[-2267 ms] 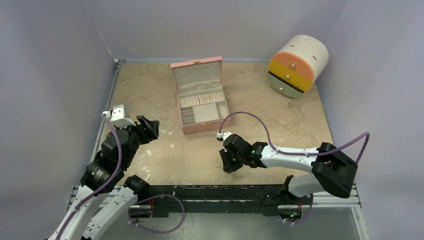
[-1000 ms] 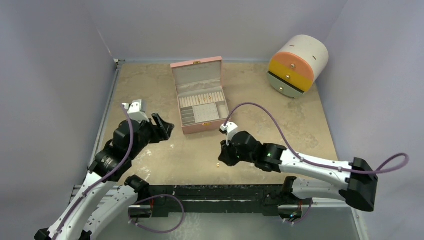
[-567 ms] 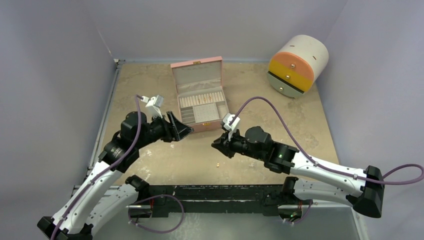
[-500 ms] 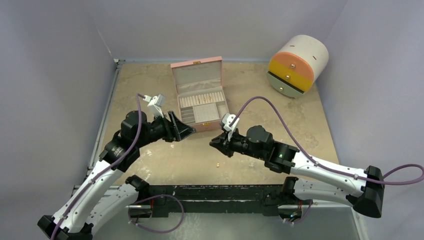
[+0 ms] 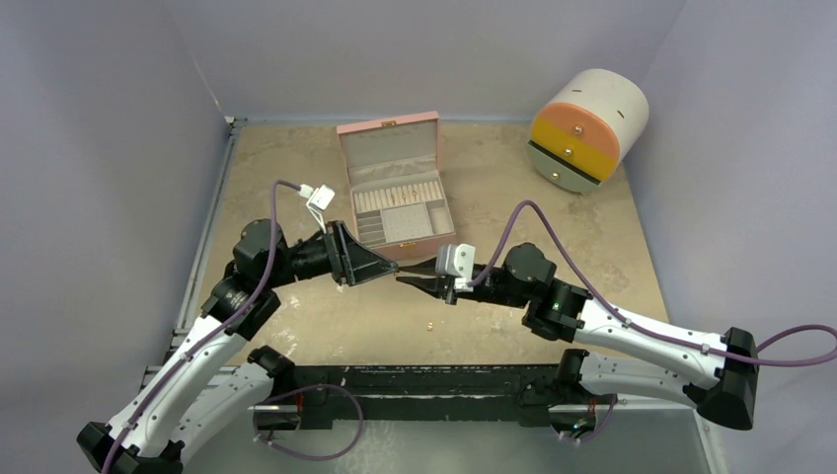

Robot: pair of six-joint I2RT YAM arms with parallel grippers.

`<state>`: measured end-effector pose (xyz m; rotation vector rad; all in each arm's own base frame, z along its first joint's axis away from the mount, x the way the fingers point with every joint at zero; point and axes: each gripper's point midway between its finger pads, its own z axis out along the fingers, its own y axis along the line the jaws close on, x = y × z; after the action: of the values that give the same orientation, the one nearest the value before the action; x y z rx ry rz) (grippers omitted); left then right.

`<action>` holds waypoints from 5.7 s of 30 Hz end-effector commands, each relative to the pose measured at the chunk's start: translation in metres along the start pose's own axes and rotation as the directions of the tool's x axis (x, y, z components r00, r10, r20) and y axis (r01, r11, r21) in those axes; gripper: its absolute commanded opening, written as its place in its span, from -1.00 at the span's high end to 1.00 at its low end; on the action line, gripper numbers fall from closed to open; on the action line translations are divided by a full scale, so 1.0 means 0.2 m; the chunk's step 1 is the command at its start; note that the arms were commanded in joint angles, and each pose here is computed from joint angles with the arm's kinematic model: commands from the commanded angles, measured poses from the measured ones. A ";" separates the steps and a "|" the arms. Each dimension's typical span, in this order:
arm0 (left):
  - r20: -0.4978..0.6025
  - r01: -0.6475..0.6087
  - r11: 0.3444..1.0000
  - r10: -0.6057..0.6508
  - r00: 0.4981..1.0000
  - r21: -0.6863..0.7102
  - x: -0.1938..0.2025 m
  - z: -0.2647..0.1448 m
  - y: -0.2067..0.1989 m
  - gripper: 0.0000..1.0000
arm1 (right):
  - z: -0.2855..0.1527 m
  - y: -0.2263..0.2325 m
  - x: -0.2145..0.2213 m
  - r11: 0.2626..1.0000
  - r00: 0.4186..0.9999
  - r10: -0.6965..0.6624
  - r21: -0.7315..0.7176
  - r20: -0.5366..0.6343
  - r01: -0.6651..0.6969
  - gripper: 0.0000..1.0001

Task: Organize the mixed jewelry

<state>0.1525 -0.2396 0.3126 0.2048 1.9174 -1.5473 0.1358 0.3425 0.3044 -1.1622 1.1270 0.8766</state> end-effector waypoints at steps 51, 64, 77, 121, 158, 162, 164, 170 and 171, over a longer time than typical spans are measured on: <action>-0.035 0.014 0.932 -0.001 0.999 0.361 -0.01 -0.07 -0.37 0.44 | -0.06 0.06 -0.40 0.962 0.914 -0.244 -0.042 0.324 0.271 0.71; -0.040 0.013 0.932 0.001 0.999 0.363 -0.01 -0.08 -0.37 0.48 | -0.04 0.05 -0.38 0.957 0.911 -0.259 -0.041 0.323 0.287 0.71; -0.039 0.011 0.929 0.004 0.999 0.369 0.00 -0.08 -0.38 0.56 | -0.02 0.05 -0.37 0.951 0.904 -0.281 -0.035 0.323 0.308 0.71; 0.033 -0.111 0.984 0.117 0.993 -0.141 -0.19 0.07 0.05 1.00 | -0.30 -0.21 0.05 0.945 0.993 0.070 0.325 -0.097 -0.035 -0.14; -0.103 -0.331 0.488 0.436 0.894 -0.808 -0.66 0.50 0.93 1.00 | -0.53 -0.20 0.94 0.414 0.521 0.841 0.796 -0.148 -0.442 -0.23; -0.187 -0.393 0.465 0.429 0.884 -0.793 -0.59 0.59 1.00 1.00 | -0.51 -0.19 0.96 0.408 0.506 0.850 0.792 -0.148 -0.455 -0.22; -0.228 -0.418 0.441 0.421 0.878 -0.794 -0.57 0.61 1.04 1.00 | -0.51 -0.19 0.96 0.409 0.503 0.851 0.791 -0.151 -0.454 -0.22; -0.287 -0.451 0.371 0.421 0.861 -0.812 -0.55 0.59 1.11 1.00 | -0.52 -0.19 0.95 0.406 0.502 0.851 0.800 -0.154 -0.441 -0.22; -0.295 -0.458 0.367 0.420 0.858 -0.810 -0.54 0.59 1.12 1.00 | -0.52 -0.19 0.96 0.405 0.501 0.851 0.802 -0.155 -0.440 -0.22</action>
<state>0.3807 -0.2525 0.1527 0.2685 2.2731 -0.1115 0.1897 0.2221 0.1163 -0.2589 2.3374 0.5672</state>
